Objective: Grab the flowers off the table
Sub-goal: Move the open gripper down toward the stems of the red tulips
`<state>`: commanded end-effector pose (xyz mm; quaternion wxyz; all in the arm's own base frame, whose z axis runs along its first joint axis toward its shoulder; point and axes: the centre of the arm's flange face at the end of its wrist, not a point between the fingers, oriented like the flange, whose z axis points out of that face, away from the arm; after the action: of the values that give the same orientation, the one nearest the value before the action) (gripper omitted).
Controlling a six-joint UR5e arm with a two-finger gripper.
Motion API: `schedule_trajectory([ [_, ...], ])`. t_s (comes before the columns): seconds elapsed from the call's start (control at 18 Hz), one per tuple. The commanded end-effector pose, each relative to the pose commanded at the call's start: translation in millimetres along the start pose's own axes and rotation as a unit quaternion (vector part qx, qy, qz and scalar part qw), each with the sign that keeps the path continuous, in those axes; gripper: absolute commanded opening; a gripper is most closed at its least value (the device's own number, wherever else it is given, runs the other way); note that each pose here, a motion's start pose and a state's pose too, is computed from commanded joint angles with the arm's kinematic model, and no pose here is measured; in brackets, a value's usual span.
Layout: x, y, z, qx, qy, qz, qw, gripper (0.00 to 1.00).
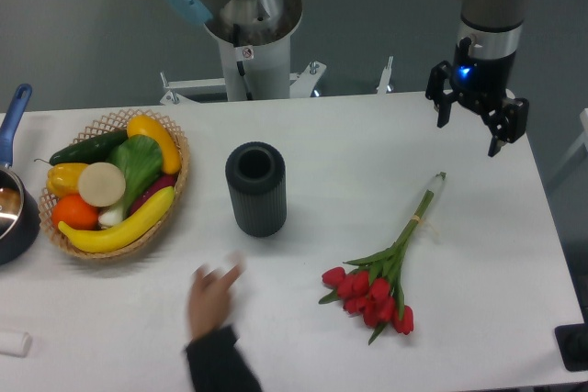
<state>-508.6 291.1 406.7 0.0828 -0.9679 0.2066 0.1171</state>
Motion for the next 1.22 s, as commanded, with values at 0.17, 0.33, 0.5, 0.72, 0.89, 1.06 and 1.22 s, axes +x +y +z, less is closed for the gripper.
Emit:
schedule_trajectory([
  [0.17,0.0,0.1,0.0,-0.001,0.000,-0.001,1.0000,1.00],
  [0.33,0.1,-1.2,0.1,0.002,0.000,-0.066,0.9978,1.00],
  [0.5,1.8,-15.5,5.5,0.004,0.005,-0.099,0.9951,1.00],
  [0.72,4.8,-22.9,14.4,0.003,0.012,-0.166,0.9860,1.00],
  [0.89,8.3,-35.8,33.2,0.005,0.025,-0.178,0.9837,1.00],
  [1.06,11.8,-51.2,49.6,0.011,0.024,-0.179,0.9835,1.00],
  [1.22,19.2,-66.3,78.2,0.010,0.033,-0.202,0.9788,1.00],
])
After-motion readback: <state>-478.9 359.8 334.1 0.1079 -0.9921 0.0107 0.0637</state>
